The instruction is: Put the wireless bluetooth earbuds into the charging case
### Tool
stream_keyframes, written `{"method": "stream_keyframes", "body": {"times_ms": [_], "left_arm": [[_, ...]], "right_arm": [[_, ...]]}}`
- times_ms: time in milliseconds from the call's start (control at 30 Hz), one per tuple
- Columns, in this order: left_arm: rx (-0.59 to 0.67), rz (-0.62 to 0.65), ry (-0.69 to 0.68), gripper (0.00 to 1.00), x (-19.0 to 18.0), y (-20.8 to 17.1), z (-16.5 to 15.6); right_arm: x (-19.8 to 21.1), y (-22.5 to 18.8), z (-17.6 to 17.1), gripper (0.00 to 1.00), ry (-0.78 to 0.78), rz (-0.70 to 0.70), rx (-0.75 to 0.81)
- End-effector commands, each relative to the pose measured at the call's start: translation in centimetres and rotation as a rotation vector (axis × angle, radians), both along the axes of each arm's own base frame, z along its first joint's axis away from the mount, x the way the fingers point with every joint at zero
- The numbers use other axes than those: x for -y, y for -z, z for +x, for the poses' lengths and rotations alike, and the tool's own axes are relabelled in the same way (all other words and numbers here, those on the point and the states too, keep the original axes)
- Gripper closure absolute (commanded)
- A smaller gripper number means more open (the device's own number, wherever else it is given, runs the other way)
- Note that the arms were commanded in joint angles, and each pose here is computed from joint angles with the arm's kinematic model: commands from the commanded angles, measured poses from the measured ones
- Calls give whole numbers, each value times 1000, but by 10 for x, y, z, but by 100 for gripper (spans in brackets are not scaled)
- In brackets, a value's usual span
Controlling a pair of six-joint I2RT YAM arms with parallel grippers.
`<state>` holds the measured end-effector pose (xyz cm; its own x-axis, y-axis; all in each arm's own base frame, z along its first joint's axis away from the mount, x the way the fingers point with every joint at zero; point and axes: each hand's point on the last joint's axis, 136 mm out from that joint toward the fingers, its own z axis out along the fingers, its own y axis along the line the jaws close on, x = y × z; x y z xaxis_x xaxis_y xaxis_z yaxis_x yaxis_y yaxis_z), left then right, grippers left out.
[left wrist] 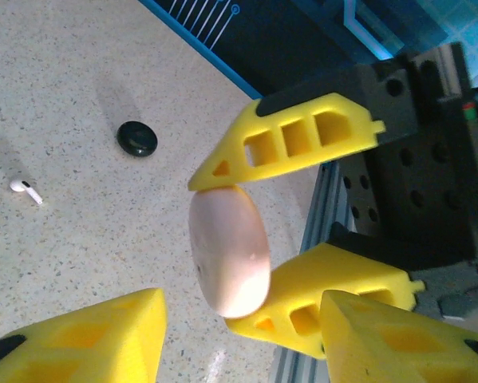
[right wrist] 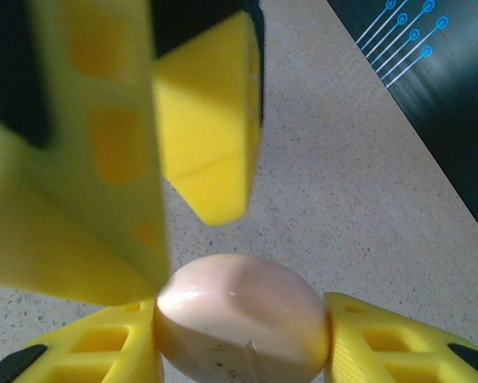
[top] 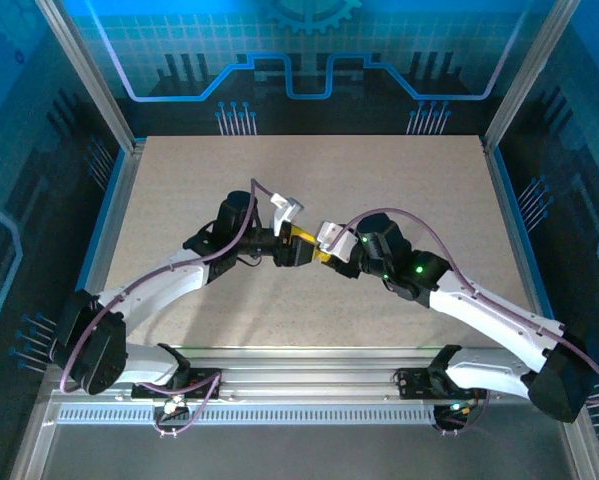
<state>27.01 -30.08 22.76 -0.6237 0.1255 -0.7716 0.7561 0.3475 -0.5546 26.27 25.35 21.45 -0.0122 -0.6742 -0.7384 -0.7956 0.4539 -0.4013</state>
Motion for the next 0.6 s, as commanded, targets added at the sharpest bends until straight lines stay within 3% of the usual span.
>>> {"method": "stream_keyframes", "body": {"times_ms": [0, 567], "left_arm": [[-3, -20, 15, 45, 6, -10, 4], [-16, 6, 7, 51, 12, -1, 8]], "right_arm": [[-10, -9, -4, 57, -38, 20, 31], [-18, -25, -4, 57, -54, 44, 60]]}}
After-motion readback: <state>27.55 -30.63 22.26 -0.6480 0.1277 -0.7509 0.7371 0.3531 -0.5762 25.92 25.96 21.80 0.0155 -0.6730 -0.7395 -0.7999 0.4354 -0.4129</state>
